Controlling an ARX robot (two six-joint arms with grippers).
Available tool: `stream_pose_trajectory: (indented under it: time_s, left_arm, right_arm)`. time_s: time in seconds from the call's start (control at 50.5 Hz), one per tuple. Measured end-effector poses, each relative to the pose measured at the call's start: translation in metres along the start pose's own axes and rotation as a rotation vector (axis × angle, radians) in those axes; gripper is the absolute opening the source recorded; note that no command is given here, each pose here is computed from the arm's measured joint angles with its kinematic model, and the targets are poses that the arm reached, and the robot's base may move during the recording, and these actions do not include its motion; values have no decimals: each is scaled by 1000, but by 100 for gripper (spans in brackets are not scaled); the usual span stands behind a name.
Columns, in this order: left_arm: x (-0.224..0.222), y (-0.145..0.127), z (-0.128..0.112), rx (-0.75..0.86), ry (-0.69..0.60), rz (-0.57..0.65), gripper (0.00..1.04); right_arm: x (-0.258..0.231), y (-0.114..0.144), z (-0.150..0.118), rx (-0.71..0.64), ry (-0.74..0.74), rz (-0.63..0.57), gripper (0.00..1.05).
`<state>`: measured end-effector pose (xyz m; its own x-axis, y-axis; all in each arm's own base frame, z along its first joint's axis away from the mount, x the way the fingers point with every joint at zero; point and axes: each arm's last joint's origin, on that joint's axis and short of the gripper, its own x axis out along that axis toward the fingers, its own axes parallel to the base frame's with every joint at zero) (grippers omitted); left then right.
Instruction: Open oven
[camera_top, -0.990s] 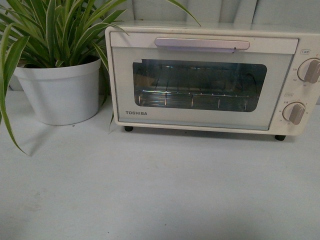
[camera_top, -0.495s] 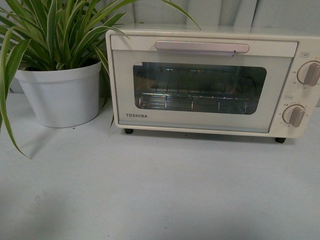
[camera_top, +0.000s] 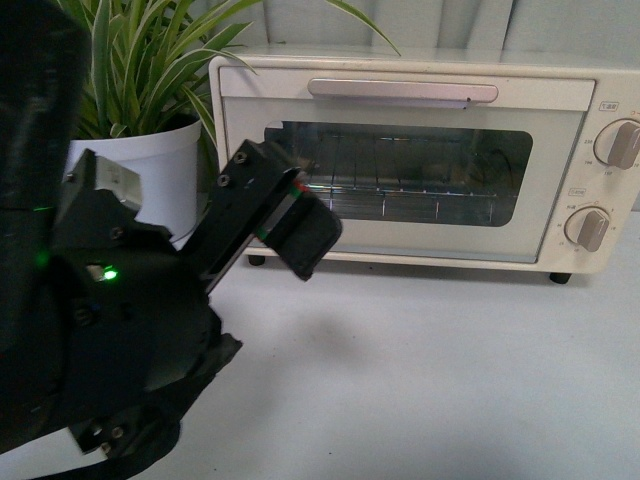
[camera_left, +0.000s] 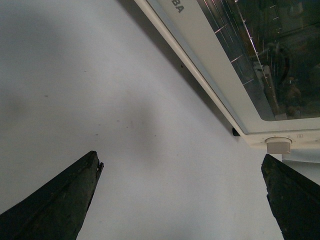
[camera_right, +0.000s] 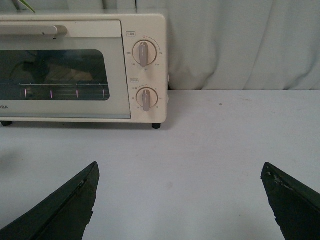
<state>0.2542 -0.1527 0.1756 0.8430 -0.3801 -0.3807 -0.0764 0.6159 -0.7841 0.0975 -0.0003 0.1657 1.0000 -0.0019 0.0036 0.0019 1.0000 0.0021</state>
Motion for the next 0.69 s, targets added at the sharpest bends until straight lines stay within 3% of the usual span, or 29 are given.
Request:
stream_pose_trajectory:
  time_s: [0.257,0.693]
  left_arm:
    - [24,-10,-7,-39,32,0,98]
    - [42,-6,-17,-98,63,30,98]
  right_arm:
    - [0,0,0,0,0,0,95]
    - [0,0,0,0,0,0,95]
